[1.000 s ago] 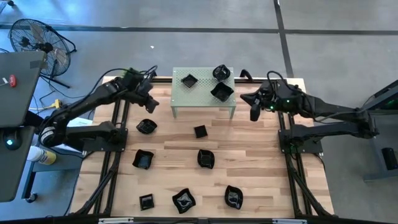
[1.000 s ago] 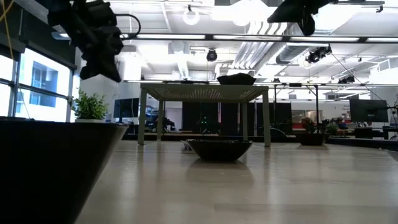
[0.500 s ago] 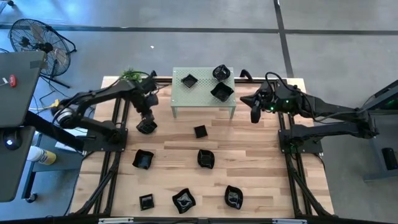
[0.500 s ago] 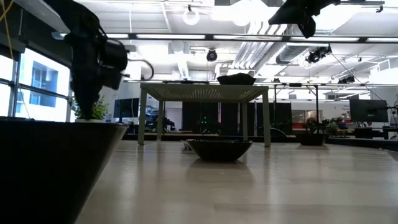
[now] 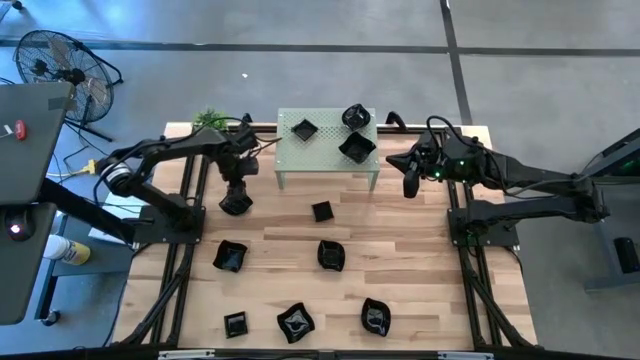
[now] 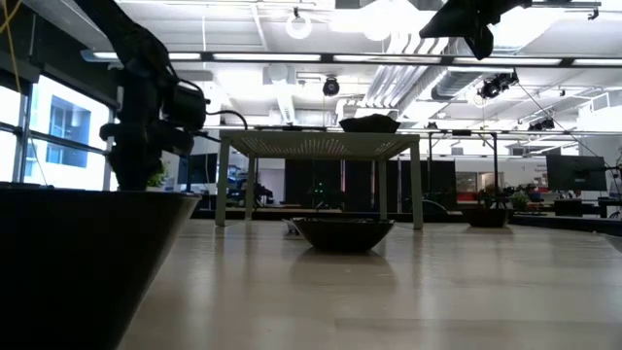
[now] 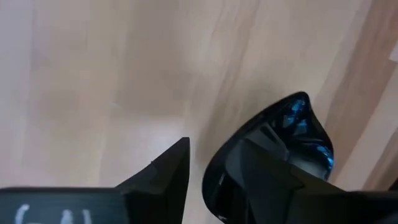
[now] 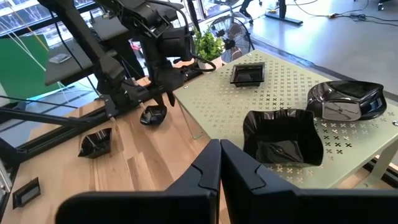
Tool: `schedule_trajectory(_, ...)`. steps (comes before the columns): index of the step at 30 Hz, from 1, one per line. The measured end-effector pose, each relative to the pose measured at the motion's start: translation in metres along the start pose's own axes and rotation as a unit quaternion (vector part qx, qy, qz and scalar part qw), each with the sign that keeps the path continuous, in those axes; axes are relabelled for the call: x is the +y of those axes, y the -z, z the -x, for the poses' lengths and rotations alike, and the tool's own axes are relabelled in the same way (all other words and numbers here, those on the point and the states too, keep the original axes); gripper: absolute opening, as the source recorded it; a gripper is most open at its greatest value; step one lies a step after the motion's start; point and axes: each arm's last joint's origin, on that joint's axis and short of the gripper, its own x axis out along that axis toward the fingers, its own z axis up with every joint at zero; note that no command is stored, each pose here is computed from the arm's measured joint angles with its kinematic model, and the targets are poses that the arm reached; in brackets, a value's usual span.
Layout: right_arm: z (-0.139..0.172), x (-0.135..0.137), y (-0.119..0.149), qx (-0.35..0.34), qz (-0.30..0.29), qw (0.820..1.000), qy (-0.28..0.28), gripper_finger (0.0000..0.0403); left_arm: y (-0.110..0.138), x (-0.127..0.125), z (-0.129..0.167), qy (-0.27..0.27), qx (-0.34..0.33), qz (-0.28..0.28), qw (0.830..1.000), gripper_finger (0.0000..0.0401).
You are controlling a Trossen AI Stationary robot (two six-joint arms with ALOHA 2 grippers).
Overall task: Pick & Place Mini shaped plates
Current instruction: Stack the black leaf-shaped plate on top of the black leaf-shaped plate on the shelf
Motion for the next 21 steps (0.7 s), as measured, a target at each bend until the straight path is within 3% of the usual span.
schedule_trajectory(11, 0.000, 0.000, 0.000, 0.000, 0.002, 1.000, 0.000, 0.0000, 0.007, -0.001, -0.012, 0.012, 0.024, -0.030, 0.999, 0.0127)
schedule_trajectory(21, 0.000, 0.000, 0.000, 0.000, 0.003, 1.000, 0.000, 0.0000, 0.016, -0.008, -0.005, 0.010, 0.012, -0.045, 0.999, 0.0020)
